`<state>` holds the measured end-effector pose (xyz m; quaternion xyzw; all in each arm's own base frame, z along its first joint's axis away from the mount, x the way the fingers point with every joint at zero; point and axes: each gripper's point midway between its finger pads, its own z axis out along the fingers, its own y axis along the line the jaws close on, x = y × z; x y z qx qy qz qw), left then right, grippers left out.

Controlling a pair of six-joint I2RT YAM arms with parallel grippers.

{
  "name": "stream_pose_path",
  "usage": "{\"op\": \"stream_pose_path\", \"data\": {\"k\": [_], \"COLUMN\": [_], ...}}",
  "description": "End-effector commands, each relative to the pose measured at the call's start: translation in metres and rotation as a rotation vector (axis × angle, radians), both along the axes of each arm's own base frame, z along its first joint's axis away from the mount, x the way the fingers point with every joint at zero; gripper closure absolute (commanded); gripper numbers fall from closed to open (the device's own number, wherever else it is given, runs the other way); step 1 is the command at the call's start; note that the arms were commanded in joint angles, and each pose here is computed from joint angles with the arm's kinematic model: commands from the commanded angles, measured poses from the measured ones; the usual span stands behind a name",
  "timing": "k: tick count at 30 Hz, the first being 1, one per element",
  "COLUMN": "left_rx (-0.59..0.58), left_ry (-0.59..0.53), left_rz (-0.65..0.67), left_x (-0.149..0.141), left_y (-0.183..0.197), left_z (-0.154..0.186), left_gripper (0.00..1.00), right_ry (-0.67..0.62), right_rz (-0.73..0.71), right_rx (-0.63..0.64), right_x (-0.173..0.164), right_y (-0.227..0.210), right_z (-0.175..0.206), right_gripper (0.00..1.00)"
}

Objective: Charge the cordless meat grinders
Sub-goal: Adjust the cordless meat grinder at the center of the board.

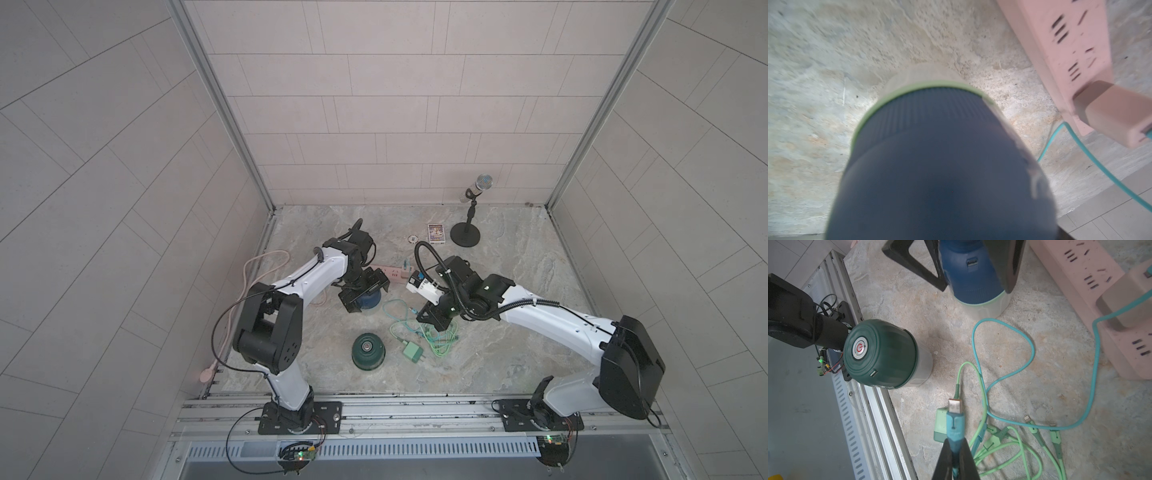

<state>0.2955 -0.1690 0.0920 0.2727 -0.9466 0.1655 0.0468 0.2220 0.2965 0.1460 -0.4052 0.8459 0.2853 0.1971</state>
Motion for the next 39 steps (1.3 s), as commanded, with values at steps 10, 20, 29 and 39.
{"op": "stream_pose_path", "data": {"k": [10, 20, 29, 39], "left_rx": [-0.043, -0.064, -0.048, -0.107], "left_ry": [-0.072, -0.074, -0.034, -0.054], "left_rz": [-0.034, -0.097, 0.002, 0.054], "left_x": [0.004, 0.014, 0.006, 0.009], "left_y": [0.026, 0.033, 0.04, 0.009], "left_z": [0.02, 0.0, -0.017, -0.012], "left_gripper": [0.0, 0.0, 0.12, 0.19], "right_ry": [0.0, 0.074, 0.076, 0.09], "right_rz": [0.052, 0.048, 0.031, 0.012], "right_rx": [-0.065, -0.153, -0.186, -0.178], "right_x": [0.002, 0.01, 0.021, 0.027], "right_y": [0.022, 0.046, 0.057, 0.049], "right_z": [0.004, -0.006, -0.012, -0.012], "right_gripper": [0.94, 0.94, 0.94, 0.94]}}
